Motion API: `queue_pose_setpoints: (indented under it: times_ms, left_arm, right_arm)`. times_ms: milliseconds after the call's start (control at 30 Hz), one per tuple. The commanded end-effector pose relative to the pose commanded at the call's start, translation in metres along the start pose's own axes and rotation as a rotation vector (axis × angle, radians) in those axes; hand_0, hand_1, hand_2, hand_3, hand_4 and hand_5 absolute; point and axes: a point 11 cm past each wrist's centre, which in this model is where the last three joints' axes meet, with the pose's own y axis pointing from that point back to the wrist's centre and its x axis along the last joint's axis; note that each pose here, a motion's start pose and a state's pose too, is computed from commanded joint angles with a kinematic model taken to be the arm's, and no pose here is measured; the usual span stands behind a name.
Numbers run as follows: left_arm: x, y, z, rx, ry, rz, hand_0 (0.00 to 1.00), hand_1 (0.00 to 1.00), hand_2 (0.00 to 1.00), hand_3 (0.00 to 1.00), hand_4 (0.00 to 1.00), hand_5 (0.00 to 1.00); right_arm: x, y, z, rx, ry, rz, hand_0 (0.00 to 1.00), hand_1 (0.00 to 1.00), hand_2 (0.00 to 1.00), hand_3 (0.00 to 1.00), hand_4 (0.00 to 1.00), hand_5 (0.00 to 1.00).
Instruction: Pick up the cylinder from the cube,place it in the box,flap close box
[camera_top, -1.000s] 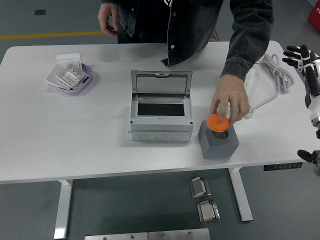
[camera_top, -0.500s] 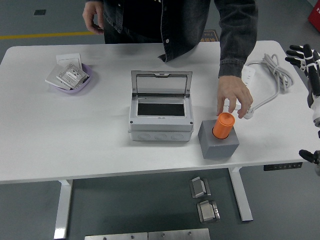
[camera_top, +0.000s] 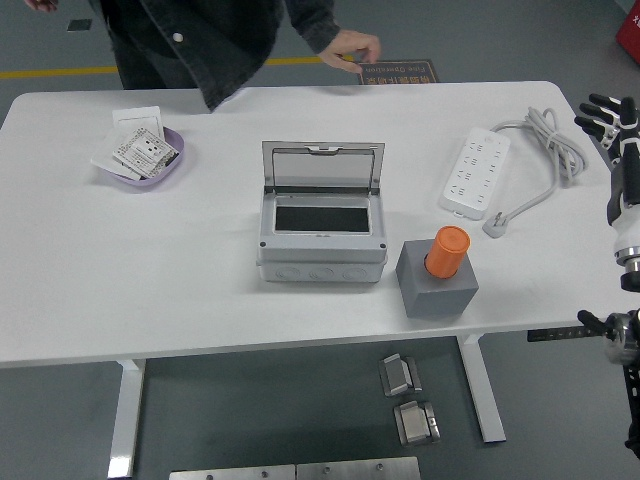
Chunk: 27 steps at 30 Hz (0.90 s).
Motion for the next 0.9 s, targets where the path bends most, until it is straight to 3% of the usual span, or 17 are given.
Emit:
queue_pose_setpoints:
  times_ms: [167, 200, 367, 400, 567, 600, 900]
  left_arm:
    - [0.000, 0.000, 0.000, 0.000, 0.000, 0.001, 0.633, 0.612, 0.570, 0.593, 0.668, 0.289]
    - [0.000, 0.000, 0.000, 0.002, -0.001, 0.001, 0.633, 0.612, 0.570, 0.593, 0.669, 0.289]
    - [0.001, 0.000, -0.002, 0.008, 0.000, 0.003, 0.633, 0.612, 0.570, 0.593, 0.669, 0.289]
    - [0.002, 0.000, -0.002, 0.009, 0.001, 0.004, 0.633, 0.612, 0.571, 0.593, 0.668, 0.288]
    - [0.005, 0.000, -0.002, 0.010, 0.005, 0.009, 0.633, 0.612, 0.571, 0.593, 0.668, 0.288]
    - [0.005, 0.000, -0.002, 0.010, 0.006, 0.010, 0.633, 0.612, 0.570, 0.593, 0.668, 0.288]
    - [0.007, 0.000, -0.001, 0.009, 0.013, 0.011, 0.633, 0.613, 0.571, 0.594, 0.668, 0.288]
  right_arm:
    - [-0.009, 0.007, 0.008, 0.021, -0.031, 0.059, 0.770, 0.716, 0.746, 0.775, 0.998, 0.784]
    - [-0.011, 0.009, 0.012, 0.020, -0.033, 0.072, 0.706, 0.732, 0.771, 0.890, 0.966, 0.429]
    - [-0.019, 0.018, 0.025, 0.011, -0.028, 0.098, 0.706, 0.732, 0.771, 0.890, 0.966, 0.429]
    - [-0.020, 0.020, 0.027, 0.007, -0.024, 0.099, 0.730, 0.748, 0.802, 0.899, 0.873, 0.201]
    - [-0.031, 0.027, 0.037, -0.015, -0.014, 0.076, 0.730, 0.748, 0.802, 0.899, 0.873, 0.201]
    - [-0.033, 0.027, 0.038, -0.019, -0.012, 0.068, 0.759, 0.760, 0.809, 0.886, 0.848, 0.144]
    - [-0.054, 0.033, 0.042, -0.047, 0.008, -0.031, 0.769, 0.761, 0.798, 0.859, 0.870, 0.169]
